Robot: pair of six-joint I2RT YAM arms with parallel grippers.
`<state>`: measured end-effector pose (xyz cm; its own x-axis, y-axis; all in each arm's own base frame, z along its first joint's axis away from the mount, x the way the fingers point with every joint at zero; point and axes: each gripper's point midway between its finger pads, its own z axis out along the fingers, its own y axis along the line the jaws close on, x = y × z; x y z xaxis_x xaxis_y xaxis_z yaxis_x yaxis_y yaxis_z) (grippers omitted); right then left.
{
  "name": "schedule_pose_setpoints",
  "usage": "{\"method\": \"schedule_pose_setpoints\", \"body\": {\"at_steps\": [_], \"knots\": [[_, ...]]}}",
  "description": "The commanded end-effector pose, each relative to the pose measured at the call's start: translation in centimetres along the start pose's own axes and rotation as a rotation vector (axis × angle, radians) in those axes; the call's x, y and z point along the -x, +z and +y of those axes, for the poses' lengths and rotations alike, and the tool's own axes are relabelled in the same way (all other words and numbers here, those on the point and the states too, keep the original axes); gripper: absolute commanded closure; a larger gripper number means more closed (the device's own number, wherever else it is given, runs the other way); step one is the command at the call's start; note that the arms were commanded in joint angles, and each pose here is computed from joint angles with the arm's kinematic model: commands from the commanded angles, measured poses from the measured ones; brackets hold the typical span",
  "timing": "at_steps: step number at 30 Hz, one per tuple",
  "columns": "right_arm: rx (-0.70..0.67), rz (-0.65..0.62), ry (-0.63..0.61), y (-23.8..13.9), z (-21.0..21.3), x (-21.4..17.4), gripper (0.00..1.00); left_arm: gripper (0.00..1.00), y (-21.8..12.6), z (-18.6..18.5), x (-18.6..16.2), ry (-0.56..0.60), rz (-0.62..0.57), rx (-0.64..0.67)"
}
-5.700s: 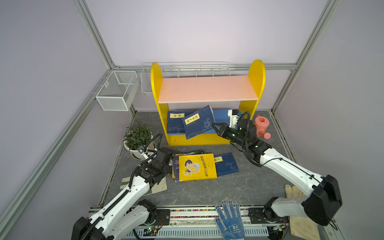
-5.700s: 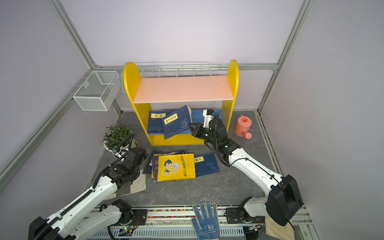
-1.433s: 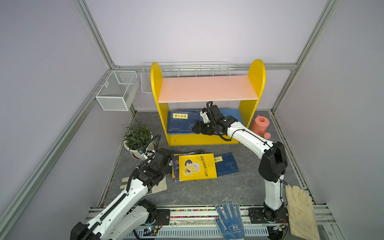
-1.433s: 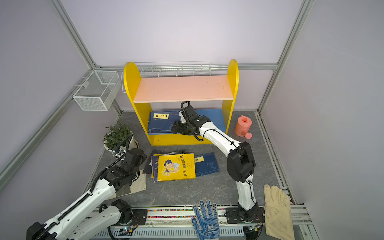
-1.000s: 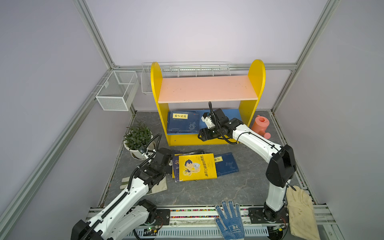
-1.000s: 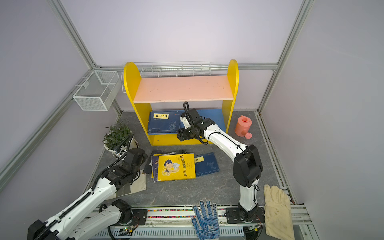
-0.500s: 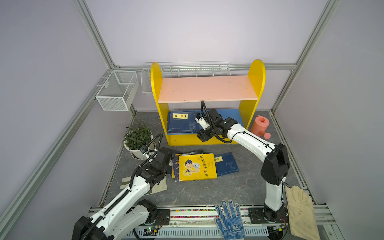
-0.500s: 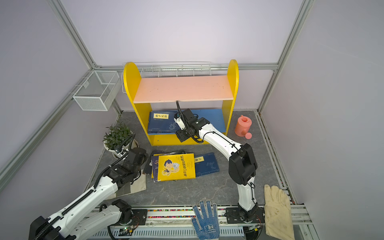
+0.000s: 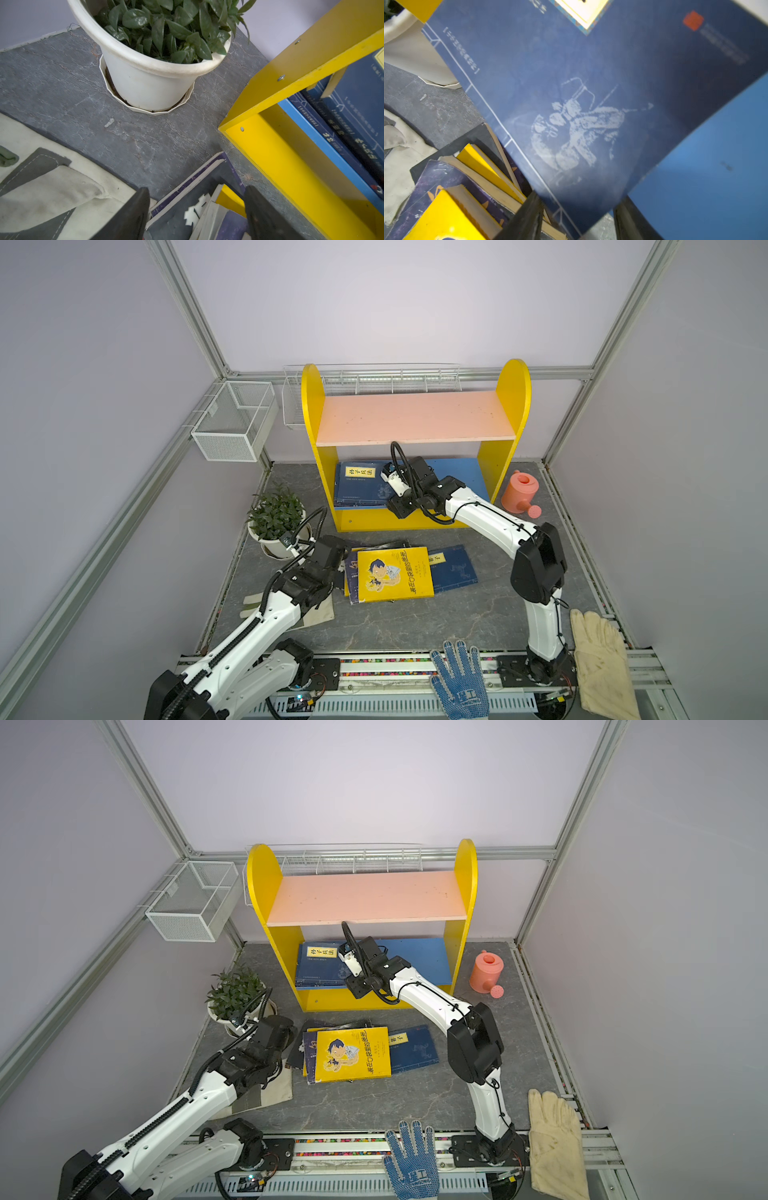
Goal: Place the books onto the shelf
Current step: 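Open the right gripper and pull it back toward the book pile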
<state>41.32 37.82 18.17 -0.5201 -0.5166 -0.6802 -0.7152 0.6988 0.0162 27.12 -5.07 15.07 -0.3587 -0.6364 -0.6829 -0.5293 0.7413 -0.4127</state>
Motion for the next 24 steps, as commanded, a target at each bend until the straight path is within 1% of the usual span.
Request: {"method": "schedule_pose_setpoints", "body": {"at_steps": [1,7,18,22,24], "knots": [[0.028,-0.078,-0.026,0.1,0.2,2.4,0.50,0.27,-0.3,0.1,0.8,0.002,-0.022,0.021],[0.067,-0.098,-0.003,0.5,1.0,3.2,0.55,0.27,-0.3,0.2,0.7,0.005,-0.016,0.022],[-0.008,-0.133,-0.048,0.1,-0.2,4.3,0.54,0.27,-0.3,0.3,0.7,0.004,-0.013,0.019],[-0.003,-0.156,-0.054,-0.4,0.0,4.9,0.58,0.27,-0.3,0.2,0.6,0.004,-0.008,0.018],[0.003,-0.156,-0.054,-0.6,0.1,5.0,0.56,0.27,-0.3,0.1,0.6,0.002,-0.008,0.015]]}}
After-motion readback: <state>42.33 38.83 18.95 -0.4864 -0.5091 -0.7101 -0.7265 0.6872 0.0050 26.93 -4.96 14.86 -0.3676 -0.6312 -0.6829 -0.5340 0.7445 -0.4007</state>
